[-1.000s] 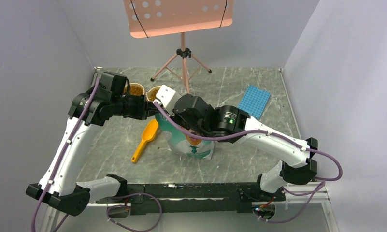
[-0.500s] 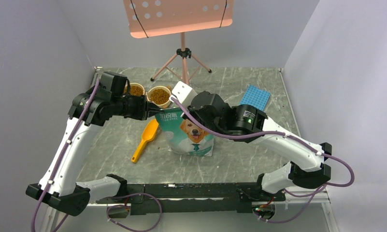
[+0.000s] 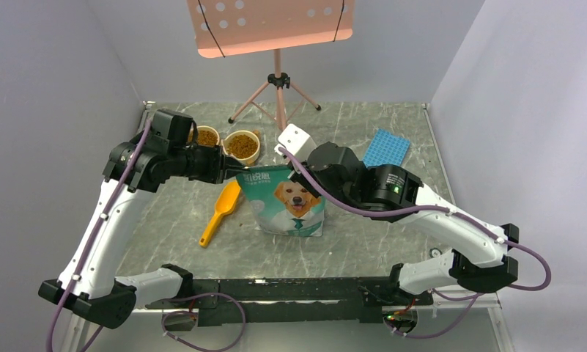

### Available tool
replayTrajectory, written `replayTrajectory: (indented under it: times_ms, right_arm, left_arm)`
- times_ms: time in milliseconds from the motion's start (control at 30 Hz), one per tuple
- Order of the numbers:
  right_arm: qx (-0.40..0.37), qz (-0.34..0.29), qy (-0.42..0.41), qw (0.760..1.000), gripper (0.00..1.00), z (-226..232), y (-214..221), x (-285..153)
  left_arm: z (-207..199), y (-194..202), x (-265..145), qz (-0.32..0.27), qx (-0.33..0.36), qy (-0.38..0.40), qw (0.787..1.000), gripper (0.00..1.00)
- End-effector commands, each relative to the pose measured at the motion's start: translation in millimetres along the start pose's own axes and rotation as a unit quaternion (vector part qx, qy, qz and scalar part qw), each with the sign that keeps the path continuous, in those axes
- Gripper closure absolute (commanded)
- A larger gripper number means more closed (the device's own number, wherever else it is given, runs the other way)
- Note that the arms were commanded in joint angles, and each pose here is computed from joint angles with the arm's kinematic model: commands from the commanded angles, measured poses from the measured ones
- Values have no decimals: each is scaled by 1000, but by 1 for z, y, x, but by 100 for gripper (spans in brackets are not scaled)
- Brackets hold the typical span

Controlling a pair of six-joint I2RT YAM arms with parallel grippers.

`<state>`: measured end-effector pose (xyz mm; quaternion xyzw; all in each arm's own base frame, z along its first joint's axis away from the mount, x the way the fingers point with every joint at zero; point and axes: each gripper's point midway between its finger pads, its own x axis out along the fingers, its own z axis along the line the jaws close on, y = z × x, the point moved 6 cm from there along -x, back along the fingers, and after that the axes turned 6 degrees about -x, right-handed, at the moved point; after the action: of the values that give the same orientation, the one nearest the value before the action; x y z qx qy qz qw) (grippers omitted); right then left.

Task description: Serve the pet food

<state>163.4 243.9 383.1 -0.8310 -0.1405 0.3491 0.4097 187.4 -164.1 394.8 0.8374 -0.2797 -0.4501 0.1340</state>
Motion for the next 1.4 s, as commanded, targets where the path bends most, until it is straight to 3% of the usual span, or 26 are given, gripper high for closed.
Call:
replayTrajectory:
  times_ms: [0, 33, 333, 467, 733, 767, 800, 833, 1100, 1133, 1167, 1200, 1267, 1367]
  right_arm:
    - [-14, 65, 118, 991, 93, -46, 34, -30]
    - [-16, 67, 118, 991, 100, -45, 35, -30]
    - [10, 55, 103, 993, 100, -52, 42, -45]
    - [-7, 80, 89, 993, 96, -46, 53, -42]
    - [-2, 62, 107, 992, 85, -55, 45, -49]
    - [-3, 62, 108, 992, 85, -56, 45, -49]
    - [-5, 61, 106, 992, 96, -55, 44, -49]
    - [-5, 59, 104, 993, 100, -55, 43, -49]
    - [16, 24, 80, 996, 100, -54, 32, -56]
    - [17, 21, 72, 997, 91, -53, 31, -56]
    - [17, 19, 65, 998, 67, -51, 31, -57]
    - [18, 17, 61, 998, 59, -51, 32, -57]
    - [21, 12, 55, 998, 48, -50, 31, -58]
    - [34, -1, 54, 998, 41, -53, 26, -65]
  left_arm:
    - [6, -10, -24, -53, -13, 29, 998, 100]
    - [6, -10, -24, -54, -13, 29, 998, 100]
    - [10, -12, -24, -59, -20, 26, 998, 100]
    - [12, -13, -25, -61, -21, 27, 998, 100]
    - [13, -13, -24, -59, -23, 27, 998, 100]
    - [13, -13, -23, -58, -23, 26, 998, 100]
    - [12, -13, -23, -58, -23, 27, 998, 100]
    - [12, -13, -23, -58, -23, 28, 998, 100]
    - [8, -12, -21, -52, -16, 43, 998, 100]
    - [7, -12, -21, -48, -16, 50, 997, 100]
    - [6, -12, -20, -44, -16, 57, 997, 97]
    - [6, -12, -21, -41, -17, 63, 997, 88]
    - [6, -11, -23, -42, -13, 70, 997, 68]
    - [7, -9, -30, -47, -3, 68, 997, 39]
